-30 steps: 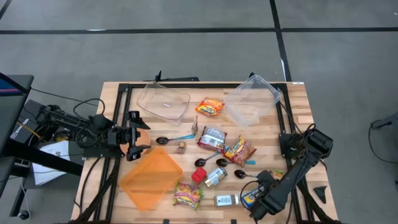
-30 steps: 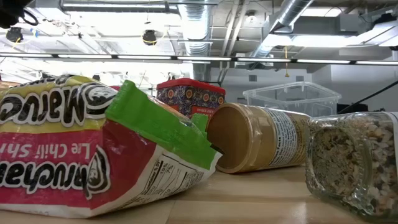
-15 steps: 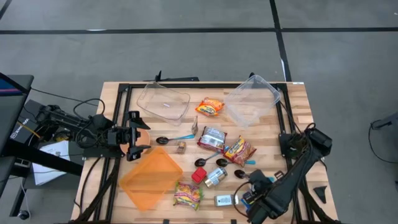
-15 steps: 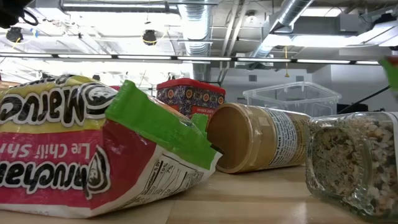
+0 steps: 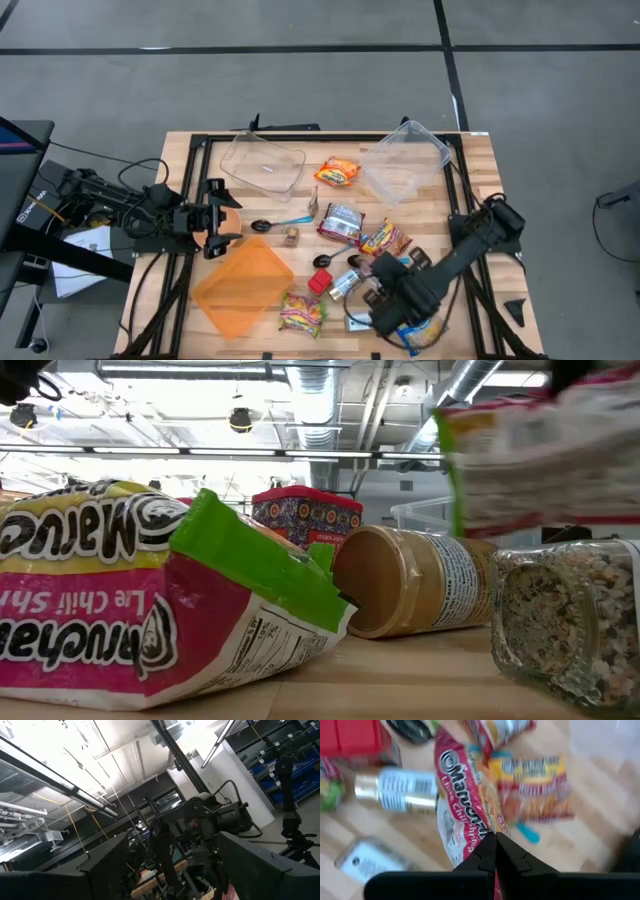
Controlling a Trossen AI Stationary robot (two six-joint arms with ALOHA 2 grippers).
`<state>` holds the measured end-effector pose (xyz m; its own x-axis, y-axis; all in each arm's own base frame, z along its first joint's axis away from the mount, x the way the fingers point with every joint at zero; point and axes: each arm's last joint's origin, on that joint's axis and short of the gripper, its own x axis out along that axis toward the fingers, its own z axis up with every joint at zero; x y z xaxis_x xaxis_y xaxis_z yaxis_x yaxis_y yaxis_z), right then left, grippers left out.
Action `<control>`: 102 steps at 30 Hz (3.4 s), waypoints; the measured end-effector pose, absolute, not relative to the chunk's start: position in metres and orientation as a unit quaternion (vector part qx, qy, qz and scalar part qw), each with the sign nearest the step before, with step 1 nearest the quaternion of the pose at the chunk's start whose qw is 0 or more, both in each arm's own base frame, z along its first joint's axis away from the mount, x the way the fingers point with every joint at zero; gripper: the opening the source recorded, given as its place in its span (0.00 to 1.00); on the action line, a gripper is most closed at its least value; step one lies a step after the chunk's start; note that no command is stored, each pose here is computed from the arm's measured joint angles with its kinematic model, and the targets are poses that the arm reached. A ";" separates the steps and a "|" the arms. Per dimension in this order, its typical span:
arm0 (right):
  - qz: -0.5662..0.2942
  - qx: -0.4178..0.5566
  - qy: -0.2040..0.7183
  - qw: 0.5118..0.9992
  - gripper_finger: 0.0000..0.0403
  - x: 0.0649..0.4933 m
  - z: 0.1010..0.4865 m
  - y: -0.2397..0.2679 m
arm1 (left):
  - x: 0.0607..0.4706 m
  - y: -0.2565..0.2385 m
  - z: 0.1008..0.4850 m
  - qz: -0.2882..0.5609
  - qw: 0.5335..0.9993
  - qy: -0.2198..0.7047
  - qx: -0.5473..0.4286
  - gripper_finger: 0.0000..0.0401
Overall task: Pick & Place Food Item
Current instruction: Put the green noodle pack into the right transparent bin
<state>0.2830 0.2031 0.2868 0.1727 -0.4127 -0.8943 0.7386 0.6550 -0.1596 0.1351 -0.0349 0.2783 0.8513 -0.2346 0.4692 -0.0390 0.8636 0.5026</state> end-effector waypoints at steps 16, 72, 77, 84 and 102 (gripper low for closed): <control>-0.386 0.054 0.430 0.815 0.00 0.337 0.352 0.117 | 0.135 -0.035 0.278 -0.053 0.928 -0.266 0.255 0.74; -0.532 0.058 0.347 0.770 0.00 0.257 0.441 -0.045 | 0.138 -0.036 0.271 -0.068 0.938 -0.231 0.249 0.74; -0.552 0.081 0.347 0.754 0.00 0.229 0.423 -0.042 | 0.138 -0.036 0.272 -0.068 0.938 -0.231 0.249 0.74; -0.588 0.111 0.353 0.719 0.00 0.197 0.381 -0.040 | 0.138 -0.036 0.272 -0.068 0.938 -0.231 0.249 0.74; -0.650 0.106 0.332 0.675 0.00 0.184 0.335 -0.046 | 0.138 -0.036 0.272 -0.067 0.937 -0.234 0.249 0.74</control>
<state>0.1843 -0.0463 0.3350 -0.0655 -0.8076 -0.5861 0.9482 0.1326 -0.2886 0.1380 -0.0356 0.2722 0.8814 -0.2413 0.4061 0.0084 0.8675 0.4973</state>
